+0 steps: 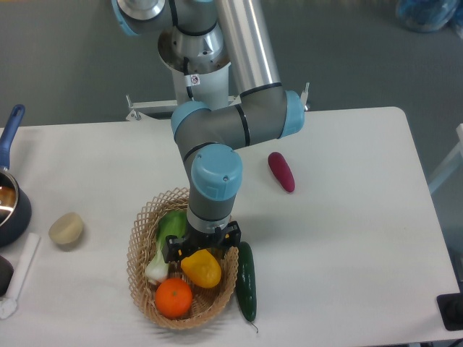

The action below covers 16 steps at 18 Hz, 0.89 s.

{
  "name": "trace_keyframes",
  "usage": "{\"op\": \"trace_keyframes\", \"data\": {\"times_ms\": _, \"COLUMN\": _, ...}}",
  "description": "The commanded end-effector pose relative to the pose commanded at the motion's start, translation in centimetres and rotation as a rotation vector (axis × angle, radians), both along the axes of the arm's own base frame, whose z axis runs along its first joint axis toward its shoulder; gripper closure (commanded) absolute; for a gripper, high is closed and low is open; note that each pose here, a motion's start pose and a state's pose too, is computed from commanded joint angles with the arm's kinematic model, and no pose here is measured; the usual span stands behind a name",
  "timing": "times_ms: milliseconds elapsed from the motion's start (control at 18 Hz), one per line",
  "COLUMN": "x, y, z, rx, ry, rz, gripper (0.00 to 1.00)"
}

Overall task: Pick up the mango from the basket
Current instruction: 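Lower the gripper around the yellow mango and close on it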

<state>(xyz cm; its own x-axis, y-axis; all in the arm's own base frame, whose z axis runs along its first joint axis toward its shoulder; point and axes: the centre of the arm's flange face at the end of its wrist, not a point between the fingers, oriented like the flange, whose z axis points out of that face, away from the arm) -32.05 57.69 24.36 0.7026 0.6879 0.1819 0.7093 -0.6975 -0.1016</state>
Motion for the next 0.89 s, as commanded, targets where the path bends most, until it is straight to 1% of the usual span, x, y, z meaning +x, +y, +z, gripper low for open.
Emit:
{"op": "trace_keyframes", "data": {"times_ms": 111, "x": -0.3, "y": 0.3, "z": 0.5, "rx": 0.010, "ry": 0.002, "rz": 0.034, "gripper": 0.00}}
{"op": "trace_keyframes", "data": {"times_ms": 222, "x": -0.3, "y": 0.5, "z": 0.2, "rx": 0.007, "ry": -0.005, "rz": 0.046, "gripper": 0.00}}
{"op": "trace_keyframes", "data": {"times_ms": 333, "x": -0.5, "y": 0.8, "z": -0.1, "rx": 0.002, "ry": -0.012, "rz": 0.084, "gripper": 0.00}}
{"op": "trace_keyframes", "data": {"times_ms": 556, "x": -0.9, "y": 0.6, "z": -0.8, "rx": -0.028, "ry": 0.002, "rz": 0.109, "gripper": 0.00}}
{"op": "trace_keyframes", "data": {"times_ms": 889, "x": -0.7, "y": 0.9, "z": -1.6, "rx": -0.040, "ry": -0.003, "rz": 0.108, "gripper": 0.00}}
